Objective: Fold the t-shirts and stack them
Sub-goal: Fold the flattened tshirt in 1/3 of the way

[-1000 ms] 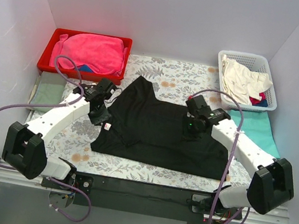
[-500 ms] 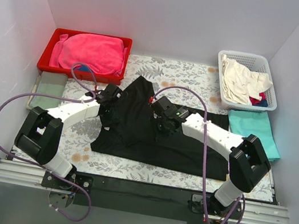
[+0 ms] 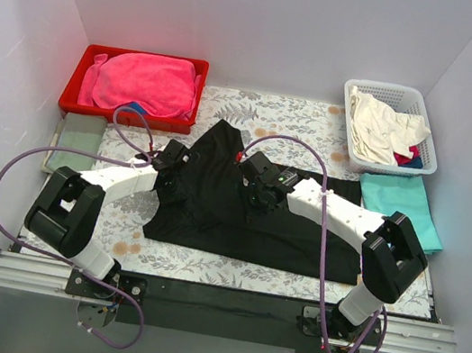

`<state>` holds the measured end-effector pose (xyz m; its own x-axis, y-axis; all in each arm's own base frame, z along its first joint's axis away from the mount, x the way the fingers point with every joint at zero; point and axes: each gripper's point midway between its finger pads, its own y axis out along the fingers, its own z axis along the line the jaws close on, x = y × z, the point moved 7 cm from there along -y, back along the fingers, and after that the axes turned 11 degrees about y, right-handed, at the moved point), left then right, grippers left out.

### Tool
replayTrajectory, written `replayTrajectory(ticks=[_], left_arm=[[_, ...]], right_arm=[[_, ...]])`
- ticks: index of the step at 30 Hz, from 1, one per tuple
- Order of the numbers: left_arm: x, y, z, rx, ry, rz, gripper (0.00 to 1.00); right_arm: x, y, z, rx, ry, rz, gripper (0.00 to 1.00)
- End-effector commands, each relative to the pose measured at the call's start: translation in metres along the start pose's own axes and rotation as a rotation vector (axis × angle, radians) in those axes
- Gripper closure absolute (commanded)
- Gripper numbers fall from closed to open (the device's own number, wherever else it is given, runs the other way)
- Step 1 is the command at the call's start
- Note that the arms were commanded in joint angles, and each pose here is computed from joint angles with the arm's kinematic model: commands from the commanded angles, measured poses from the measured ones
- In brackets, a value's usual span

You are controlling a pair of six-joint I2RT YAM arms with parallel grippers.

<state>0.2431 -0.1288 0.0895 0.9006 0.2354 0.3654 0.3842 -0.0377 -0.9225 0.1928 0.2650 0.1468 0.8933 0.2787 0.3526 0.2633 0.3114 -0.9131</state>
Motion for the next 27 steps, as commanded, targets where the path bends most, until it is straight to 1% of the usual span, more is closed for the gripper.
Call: replayTrajectory(ticks=[1, 7, 9, 10, 11, 16, 23, 27], left_arm=[[0.007, 0.006, 0.0, -0.006, -0.005, -0.069, 0.76], [0.016, -0.001, -0.004, -0.014, -0.011, -0.098, 0.76], [0.018, -0.004, -0.004, -0.015, -0.01, -0.107, 0.79], [0.018, -0.006, -0.004, -0.015, -0.009, -0.111, 0.81], [0.019, -0.005, -0.004, -0.012, -0.002, -0.111, 0.86], [0.02, 0.001, -0.004, 0.008, 0.012, -0.097, 1.0], [0.032, -0.004, -0.01, -0.003, 0.011, -0.129, 1.0], [0.045, -0.017, -0.017, -0.025, 0.005, -0.175, 1.0]], right_arm=[[0.007, -0.006, 0.003, 0.009, 0.003, -0.048, 0.66], [0.007, -0.005, 0.002, -0.005, 0.002, -0.049, 0.66], [0.007, -0.005, 0.002, -0.01, -0.001, -0.045, 0.66], [0.007, -0.005, 0.001, -0.011, -0.001, -0.044, 0.66], [0.007, -0.004, 0.001, -0.016, 0.0, -0.043, 0.66], [0.007, -0.003, 0.0, -0.023, 0.001, -0.037, 0.66], [0.005, -0.004, -0.002, -0.038, 0.004, -0.036, 0.67], [0.005, -0.004, -0.003, -0.044, 0.003, -0.035, 0.67]])
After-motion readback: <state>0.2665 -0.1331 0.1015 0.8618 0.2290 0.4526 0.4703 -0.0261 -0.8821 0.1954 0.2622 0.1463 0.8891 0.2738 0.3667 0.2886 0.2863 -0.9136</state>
